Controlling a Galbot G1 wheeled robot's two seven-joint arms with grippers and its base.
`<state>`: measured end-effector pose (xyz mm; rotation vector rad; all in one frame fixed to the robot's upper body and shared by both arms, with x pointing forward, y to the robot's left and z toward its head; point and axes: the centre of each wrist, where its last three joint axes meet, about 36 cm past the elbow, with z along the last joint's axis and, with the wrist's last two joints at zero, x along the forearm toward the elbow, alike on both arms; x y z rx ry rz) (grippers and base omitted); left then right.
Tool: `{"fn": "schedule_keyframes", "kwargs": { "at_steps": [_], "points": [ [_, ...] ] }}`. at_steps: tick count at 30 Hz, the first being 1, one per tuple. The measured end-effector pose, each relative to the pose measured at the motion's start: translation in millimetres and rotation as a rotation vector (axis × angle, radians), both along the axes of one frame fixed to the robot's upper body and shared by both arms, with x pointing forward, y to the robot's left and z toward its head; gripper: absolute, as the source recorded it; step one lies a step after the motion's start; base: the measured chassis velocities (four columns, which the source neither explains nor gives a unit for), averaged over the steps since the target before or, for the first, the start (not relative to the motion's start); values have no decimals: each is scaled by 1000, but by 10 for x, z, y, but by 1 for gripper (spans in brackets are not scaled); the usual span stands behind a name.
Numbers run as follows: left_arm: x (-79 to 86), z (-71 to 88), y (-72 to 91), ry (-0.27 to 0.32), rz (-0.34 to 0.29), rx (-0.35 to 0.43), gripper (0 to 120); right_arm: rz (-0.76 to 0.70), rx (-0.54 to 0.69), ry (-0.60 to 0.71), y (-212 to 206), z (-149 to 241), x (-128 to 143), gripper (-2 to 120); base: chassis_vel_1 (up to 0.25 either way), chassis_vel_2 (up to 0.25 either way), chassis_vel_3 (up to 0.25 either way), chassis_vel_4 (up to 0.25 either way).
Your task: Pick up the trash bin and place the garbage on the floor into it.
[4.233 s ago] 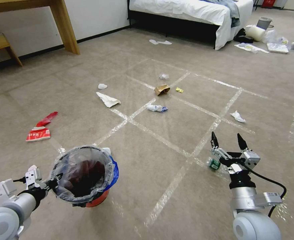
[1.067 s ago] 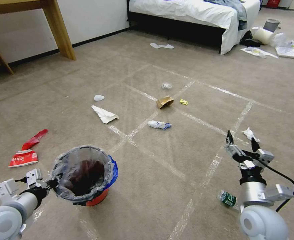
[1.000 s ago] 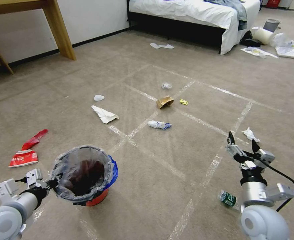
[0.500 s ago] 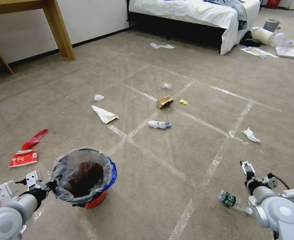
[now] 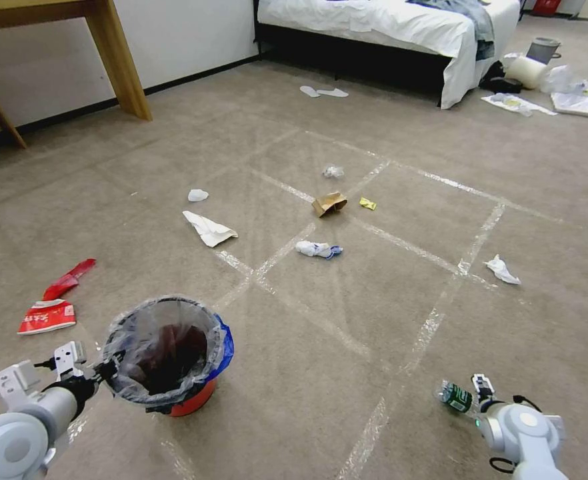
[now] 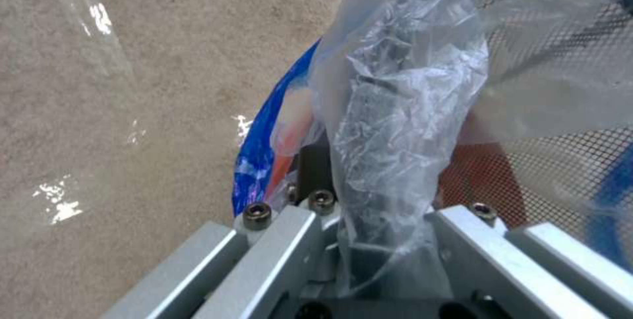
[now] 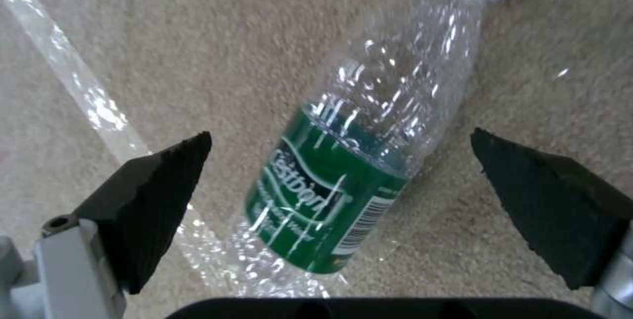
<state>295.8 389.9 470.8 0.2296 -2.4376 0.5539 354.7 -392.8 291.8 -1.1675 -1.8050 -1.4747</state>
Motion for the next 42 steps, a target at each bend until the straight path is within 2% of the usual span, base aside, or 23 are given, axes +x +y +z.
{"fn": "schedule_keyframes", "kwargs": {
  "at_steps": [3,8,10,12,14,15,17,18,20,25,29,35,36,39,40,41,42],
  "points": [
    [-4,-9,-1,0,3,0,1,4,-2,2,28,-79,30,100,0,0,0,0],
    [-11,-22,-2,1,7,1,1,11,-12,3,63,-134,51,92,0,0,0,0],
    [-17,-31,-4,0,10,0,1,15,-21,7,78,-183,56,79,0,0,0,0],
    [-20,-33,-5,0,11,0,1,16,-23,9,79,-194,59,76,0,0,0,0],
    [-31,-40,-12,1,12,-1,1,23,-31,11,90,-233,63,64,0,0,0,0],
    [-31,-40,-12,1,12,-1,1,23,-31,11,90,-233,63,64,0,0,0,0],
    [-44,-40,-24,1,12,-1,1,28,-37,13,103,-256,62,54,0,0,0,0],
    [-44,-40,-24,1,12,-1,1,28,-37,13,103,-256,62,54,0,0,0,0],
    [-55,-38,-34,1,11,-1,1,32,-44,15,115,-271,59,44,0,0,0,0],
    [-64,-31,-40,-1,10,0,1,40,-54,14,123,-274,29,33,0,0,0,0],
    [-69,-26,-43,-3,11,-1,1,51,-72,5,136,-232,-17,30,0,0,0,0],
    [-81,-17,-56,-6,10,-3,1,105,-175,-115,228,46,-100,22,0,0,0,0],
    [-86,-11,-63,-7,8,-3,1,127,-211,-160,270,139,-116,17,0,0,0,0],
    [-89,-3,-70,-9,7,-3,1,148,-245,-201,310,225,-127,16,0,0,0,0],
    [-98,27,-95,-17,1,-3,1,220,-336,-319,455,504,-134,16,0,0,0,0],
    [-99,41,-108,-21,-3,-4,1,261,-368,-376,539,635,-135,16,0,0,0,0],
    [-92,64,-129,-30,-10,-8,1,363,-430,-498,745,924,-118,16,0,0,0,0]
  ]
}}
